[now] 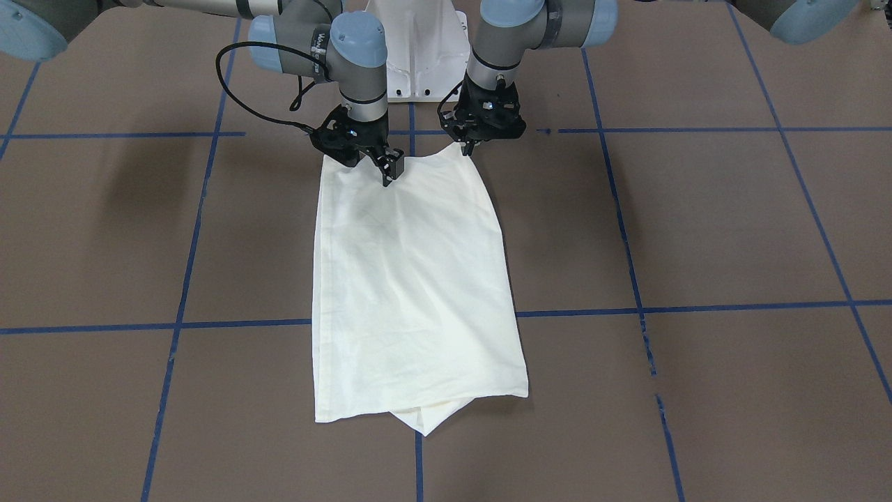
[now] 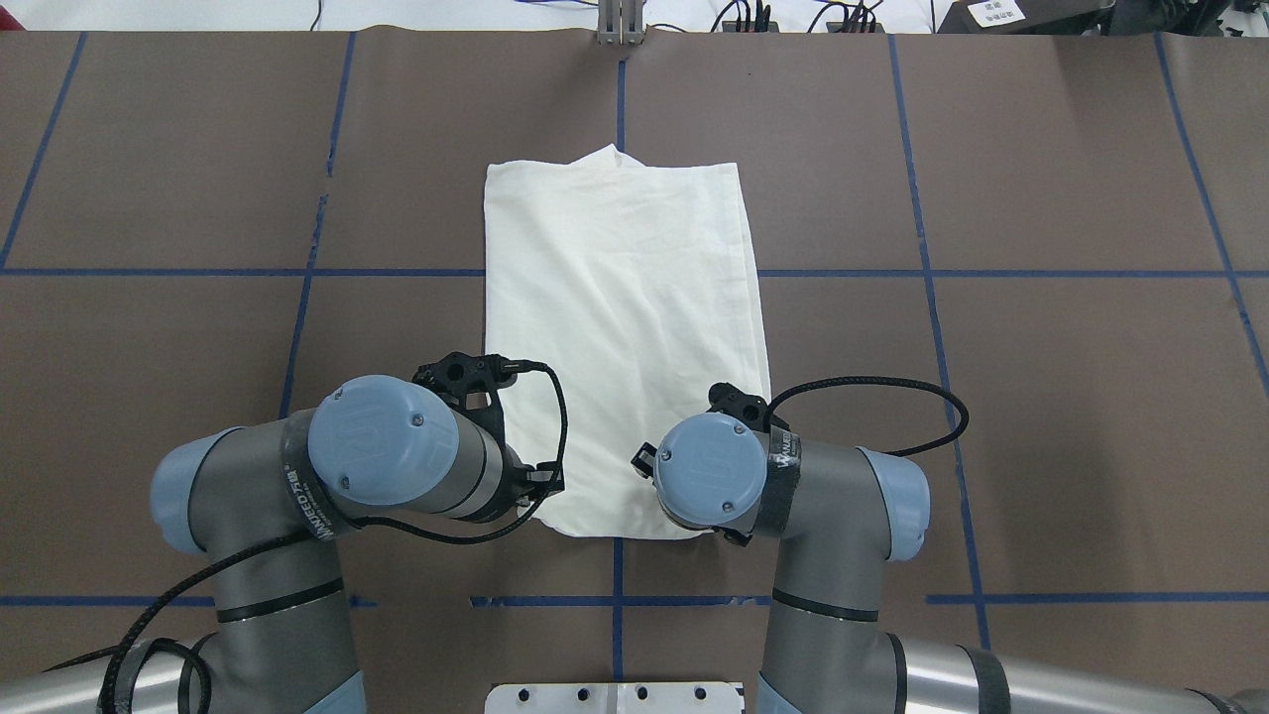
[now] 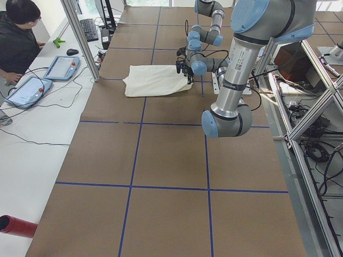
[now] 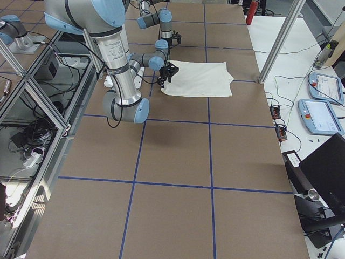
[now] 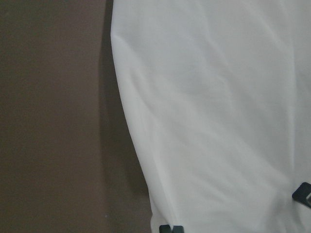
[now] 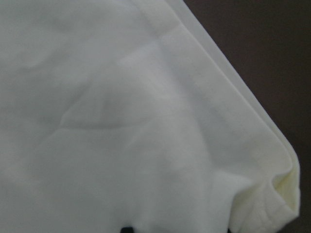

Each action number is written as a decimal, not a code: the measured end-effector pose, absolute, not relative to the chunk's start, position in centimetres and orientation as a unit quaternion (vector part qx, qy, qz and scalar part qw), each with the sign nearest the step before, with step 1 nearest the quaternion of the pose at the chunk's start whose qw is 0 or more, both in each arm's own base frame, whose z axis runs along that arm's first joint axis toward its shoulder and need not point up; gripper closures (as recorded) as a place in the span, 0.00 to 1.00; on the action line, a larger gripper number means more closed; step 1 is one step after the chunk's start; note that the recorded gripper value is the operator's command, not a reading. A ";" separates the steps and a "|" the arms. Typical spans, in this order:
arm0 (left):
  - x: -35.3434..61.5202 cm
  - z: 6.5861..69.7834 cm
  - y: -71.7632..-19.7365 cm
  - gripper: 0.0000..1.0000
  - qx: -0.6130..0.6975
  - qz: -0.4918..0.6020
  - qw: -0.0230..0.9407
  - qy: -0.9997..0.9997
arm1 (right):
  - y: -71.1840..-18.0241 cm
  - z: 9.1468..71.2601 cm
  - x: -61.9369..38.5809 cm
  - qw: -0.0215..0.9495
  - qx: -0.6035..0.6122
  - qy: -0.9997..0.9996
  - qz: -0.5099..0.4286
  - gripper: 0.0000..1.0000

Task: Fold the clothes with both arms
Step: 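Grasp the shirt's near edge with both grippers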

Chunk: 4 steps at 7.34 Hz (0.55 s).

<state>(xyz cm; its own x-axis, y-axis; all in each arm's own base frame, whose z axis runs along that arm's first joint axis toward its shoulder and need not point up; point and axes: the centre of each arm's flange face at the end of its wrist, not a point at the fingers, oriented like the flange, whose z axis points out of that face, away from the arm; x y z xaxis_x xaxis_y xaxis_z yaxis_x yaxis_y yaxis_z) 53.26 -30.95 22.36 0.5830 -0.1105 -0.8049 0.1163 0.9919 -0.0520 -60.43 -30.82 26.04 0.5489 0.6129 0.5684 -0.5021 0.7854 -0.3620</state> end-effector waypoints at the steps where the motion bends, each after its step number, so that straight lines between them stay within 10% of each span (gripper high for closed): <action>1: 53.3 22.3 -31.0 1.00 0.003 -0.064 0.890 0.452 | -31.0 26.0 -60.3 0.876 -0.078 -0.353 0.319 1.00; 4: 53.4 22.1 -31.0 1.00 0.003 -0.064 0.889 0.454 | -31.7 25.6 -59.7 0.873 -0.076 -0.359 0.320 1.00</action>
<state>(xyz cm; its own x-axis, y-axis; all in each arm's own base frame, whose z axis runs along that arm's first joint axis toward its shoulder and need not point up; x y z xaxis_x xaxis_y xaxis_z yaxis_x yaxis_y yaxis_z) 53.40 -30.98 22.08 0.5804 -0.1107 -0.8068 0.1166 0.9918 -0.0522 -59.71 -31.66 25.56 0.5372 0.6139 0.5785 -0.5047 0.7834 -0.3626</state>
